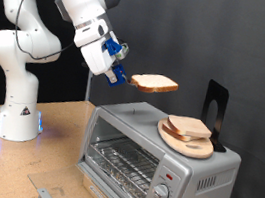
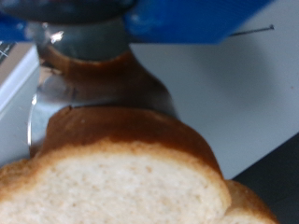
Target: Make a piece of toast with the oven
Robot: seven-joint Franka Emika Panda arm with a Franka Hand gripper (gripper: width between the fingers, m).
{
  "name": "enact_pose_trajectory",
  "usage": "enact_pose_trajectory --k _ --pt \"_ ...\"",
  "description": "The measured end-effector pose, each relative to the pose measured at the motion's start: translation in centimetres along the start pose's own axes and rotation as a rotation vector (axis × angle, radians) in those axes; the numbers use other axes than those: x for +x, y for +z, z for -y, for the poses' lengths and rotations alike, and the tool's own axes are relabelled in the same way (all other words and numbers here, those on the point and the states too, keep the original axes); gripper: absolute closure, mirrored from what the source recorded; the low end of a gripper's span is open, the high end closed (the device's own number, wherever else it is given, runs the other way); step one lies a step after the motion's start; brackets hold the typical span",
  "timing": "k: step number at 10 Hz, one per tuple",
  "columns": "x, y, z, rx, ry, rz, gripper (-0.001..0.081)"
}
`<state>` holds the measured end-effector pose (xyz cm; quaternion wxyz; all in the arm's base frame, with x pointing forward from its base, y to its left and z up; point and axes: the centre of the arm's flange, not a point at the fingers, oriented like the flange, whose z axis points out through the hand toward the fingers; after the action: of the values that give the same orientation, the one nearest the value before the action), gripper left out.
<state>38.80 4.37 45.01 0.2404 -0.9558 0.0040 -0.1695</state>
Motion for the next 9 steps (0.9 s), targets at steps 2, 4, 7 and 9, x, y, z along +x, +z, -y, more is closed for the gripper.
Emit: enact_pose_trajectory --k 2,4,7,9 --pt "-0.4 -0.5 -3.2 -0.014 0.065 -0.019 0.0411" --pt "-0.8 -1.4 -6.9 -0.041 0.140 -0.039 0.0411" --pt "-1.5 -3.1 -11.7 -0.068 0.179 -0.051 0.0411" --pt "-2.0 -4.0 -14.1 -0.079 0.181 -0.049 0.0411"
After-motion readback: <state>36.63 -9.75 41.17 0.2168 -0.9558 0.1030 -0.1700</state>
